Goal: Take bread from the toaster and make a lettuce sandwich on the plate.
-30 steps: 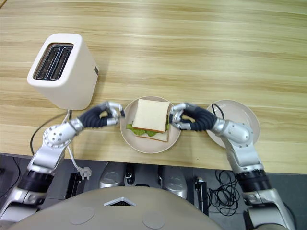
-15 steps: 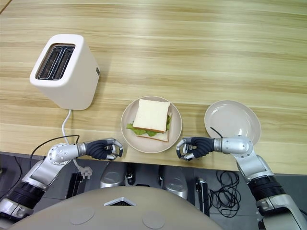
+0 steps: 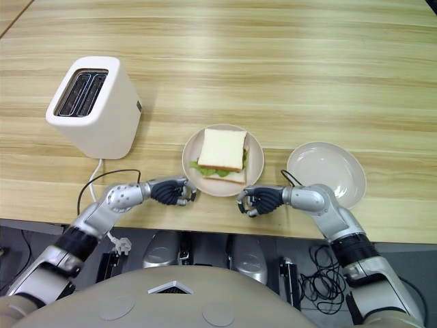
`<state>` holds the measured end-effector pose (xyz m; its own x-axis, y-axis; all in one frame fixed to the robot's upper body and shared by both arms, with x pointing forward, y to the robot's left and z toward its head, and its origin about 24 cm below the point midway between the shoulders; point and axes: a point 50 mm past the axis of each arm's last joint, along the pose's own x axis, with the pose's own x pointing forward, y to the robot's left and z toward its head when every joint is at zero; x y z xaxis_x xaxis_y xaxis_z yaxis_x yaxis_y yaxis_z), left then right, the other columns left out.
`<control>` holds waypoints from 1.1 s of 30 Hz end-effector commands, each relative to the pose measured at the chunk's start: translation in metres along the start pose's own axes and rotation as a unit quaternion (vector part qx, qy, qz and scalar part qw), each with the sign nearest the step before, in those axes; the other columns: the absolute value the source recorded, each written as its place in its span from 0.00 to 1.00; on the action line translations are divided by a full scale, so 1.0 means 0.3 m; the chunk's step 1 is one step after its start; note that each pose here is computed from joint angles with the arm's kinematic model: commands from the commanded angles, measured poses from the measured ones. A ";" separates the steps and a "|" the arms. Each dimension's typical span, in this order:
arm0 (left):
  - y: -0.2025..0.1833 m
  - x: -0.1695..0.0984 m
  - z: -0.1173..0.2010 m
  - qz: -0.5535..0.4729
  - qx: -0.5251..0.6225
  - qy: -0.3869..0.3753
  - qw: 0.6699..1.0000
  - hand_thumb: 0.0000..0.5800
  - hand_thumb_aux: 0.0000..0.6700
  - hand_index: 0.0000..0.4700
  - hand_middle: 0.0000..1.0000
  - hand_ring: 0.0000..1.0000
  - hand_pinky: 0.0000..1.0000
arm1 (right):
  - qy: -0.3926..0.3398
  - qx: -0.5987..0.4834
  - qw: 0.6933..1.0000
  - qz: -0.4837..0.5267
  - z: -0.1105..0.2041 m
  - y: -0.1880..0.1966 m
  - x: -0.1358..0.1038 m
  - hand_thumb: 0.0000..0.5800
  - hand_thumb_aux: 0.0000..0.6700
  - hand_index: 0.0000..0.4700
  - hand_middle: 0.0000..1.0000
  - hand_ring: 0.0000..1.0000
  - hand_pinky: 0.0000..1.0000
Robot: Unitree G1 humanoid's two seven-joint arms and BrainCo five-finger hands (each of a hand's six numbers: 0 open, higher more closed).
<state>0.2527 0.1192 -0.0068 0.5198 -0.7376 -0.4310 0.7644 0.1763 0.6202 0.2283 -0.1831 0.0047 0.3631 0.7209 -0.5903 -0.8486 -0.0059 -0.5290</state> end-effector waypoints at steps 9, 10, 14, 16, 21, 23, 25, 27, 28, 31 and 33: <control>0.115 0.137 -0.067 0.033 0.001 0.064 0.997 1.00 1.00 0.98 1.00 1.00 1.00 | 0.132 0.040 0.989 -0.049 -0.165 -0.220 0.034 1.00 1.00 0.98 1.00 1.00 1.00; 0.118 0.147 -0.065 0.032 0.000 0.068 0.997 1.00 1.00 0.98 1.00 1.00 1.00 | 0.140 0.049 0.987 -0.059 -0.171 -0.238 0.037 1.00 1.00 0.98 1.00 1.00 1.00; 0.127 0.176 -0.057 0.034 -0.004 0.078 0.996 1.00 1.00 0.98 1.00 1.00 1.00 | 0.181 0.062 0.977 -0.094 -0.187 -0.275 0.063 1.00 1.00 0.98 1.00 1.00 1.00; 0.141 0.182 -0.051 0.049 -0.012 0.077 0.996 1.00 1.00 0.98 1.00 1.00 1.00 | 0.183 0.059 0.974 -0.118 -0.183 -0.286 0.075 1.00 1.00 0.98 1.00 1.00 1.00; 0.206 0.161 -0.048 0.112 -0.028 0.060 0.991 1.00 1.00 0.98 1.00 1.00 1.00 | 0.108 0.098 0.973 -0.179 -0.155 -0.309 0.067 1.00 1.00 0.98 1.00 1.00 1.00; 0.233 0.142 -0.045 0.147 -0.052 0.039 0.987 1.00 1.00 0.98 1.00 1.00 1.00 | 0.070 0.105 0.970 -0.207 -0.144 -0.320 0.047 1.00 1.00 0.98 1.00 1.00 1.00; 0.253 0.127 -0.027 0.182 -0.180 -0.027 0.966 0.45 0.26 0.25 1.00 1.00 1.00 | 0.006 0.119 0.957 -0.263 -0.126 -0.349 0.001 0.00 0.00 0.00 0.33 0.33 0.33; 0.272 0.095 0.011 0.210 -0.256 -0.116 0.937 0.00 0.00 0.00 0.00 0.00 0.00 | -0.070 0.132 0.928 -0.342 -0.100 -0.389 -0.062 0.00 0.00 0.00 0.00 0.00 0.00; 0.278 0.073 0.031 0.225 -0.266 -0.145 0.926 0.00 0.00 0.00 0.00 0.00 0.00 | -0.107 0.134 0.908 -0.383 -0.085 -0.407 -0.092 0.00 0.00 0.00 0.00 0.00 0.00; 0.265 0.007 0.084 0.268 -0.300 -0.203 0.893 0.00 0.00 0.00 0.00 0.00 0.00 | -0.200 0.137 0.852 -0.464 -0.027 -0.423 -0.134 0.00 0.00 0.00 0.00 0.00 0.00; 0.251 -0.036 0.102 0.303 -0.304 -0.210 0.879 0.00 0.00 0.00 0.00 0.00 0.00 | -0.250 0.151 0.825 -0.485 0.018 -0.408 -0.120 0.00 0.00 0.00 0.00 0.00 0.00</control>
<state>0.2977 0.1165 0.0529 0.7933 -0.5853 0.1673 0.5633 0.8100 0.1628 0.3247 -0.2129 0.0959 0.8031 0.5025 0.3203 -0.3321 0.8237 -0.4595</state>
